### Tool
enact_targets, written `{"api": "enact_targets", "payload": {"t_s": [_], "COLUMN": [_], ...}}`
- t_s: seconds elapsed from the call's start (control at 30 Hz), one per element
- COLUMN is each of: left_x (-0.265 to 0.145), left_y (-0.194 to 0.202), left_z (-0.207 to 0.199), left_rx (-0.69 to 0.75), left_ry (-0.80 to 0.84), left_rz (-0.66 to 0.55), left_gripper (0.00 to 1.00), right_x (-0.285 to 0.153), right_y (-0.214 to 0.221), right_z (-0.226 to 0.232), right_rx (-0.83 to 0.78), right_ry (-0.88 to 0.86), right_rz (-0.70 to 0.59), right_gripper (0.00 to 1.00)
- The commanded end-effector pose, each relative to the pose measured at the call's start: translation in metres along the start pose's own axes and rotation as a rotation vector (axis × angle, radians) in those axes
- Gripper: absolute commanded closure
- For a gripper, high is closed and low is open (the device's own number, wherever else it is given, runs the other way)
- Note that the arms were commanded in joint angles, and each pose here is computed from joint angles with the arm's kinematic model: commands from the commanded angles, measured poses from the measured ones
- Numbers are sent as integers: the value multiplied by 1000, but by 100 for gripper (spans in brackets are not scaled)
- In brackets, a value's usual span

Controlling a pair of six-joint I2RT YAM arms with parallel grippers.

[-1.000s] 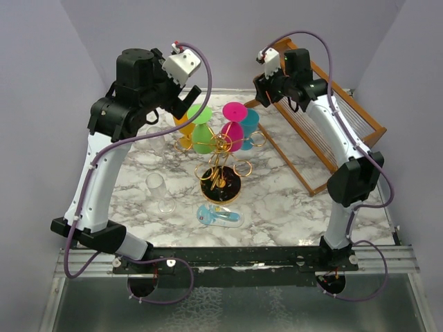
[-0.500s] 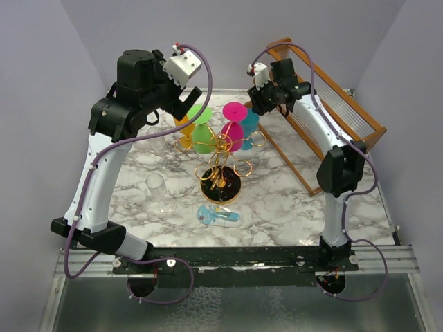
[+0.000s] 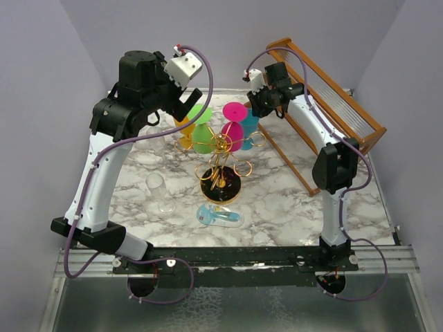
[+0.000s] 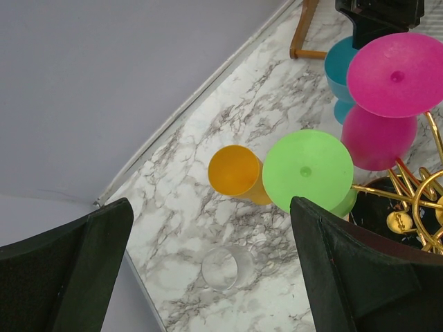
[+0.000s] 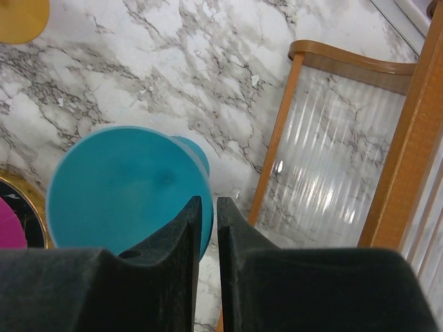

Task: Place the wine glass upside down on the wine glass rack

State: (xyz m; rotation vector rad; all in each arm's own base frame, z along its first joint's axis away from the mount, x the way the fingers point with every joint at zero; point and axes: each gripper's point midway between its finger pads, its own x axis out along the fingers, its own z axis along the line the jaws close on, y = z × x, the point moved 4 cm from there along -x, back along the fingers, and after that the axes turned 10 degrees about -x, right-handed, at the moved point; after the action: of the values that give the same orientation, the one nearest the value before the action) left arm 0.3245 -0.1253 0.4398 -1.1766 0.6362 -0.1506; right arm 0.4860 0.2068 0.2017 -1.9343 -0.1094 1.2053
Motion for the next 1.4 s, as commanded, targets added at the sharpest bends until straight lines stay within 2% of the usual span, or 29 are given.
{"api": "enact_targets", "payload": {"t_s": [0.0,0.13,0.43,0.73,1.03,1.2,1.37], "left_x": [-10,-9,-8,0,8,14,22], "left_y": [-10,-11,-13,-14,-23,-36,-57], "left_z": [2,3,6,12,21,15,-6], "left_rx": [10,4,-1,-42,-151,-225,-329], "left_ry": [-6,-10,-28,-78,-123,-74,92], "left_rz": [-53,-54,-61,-74,-133,-195,-298], "left_gripper": [1,1,1,1,1,1,3], "right_x": [-2,-16,-71,-161,-266,-312,-347], "right_y": [-11,-24,-67,-112,-143,-148,-149], "right_z": [0,-8,-24,-35,-26,-12,4], "right_rx": [-17,-40,-98,-127,-138,-133,-128], "right_ry": [-1,37,148,301,433,465,459], "right_rz": [-21,-45,-158,-351,-563,-654,-728], "right_gripper": [89,99,99,99,99,99,99]}}
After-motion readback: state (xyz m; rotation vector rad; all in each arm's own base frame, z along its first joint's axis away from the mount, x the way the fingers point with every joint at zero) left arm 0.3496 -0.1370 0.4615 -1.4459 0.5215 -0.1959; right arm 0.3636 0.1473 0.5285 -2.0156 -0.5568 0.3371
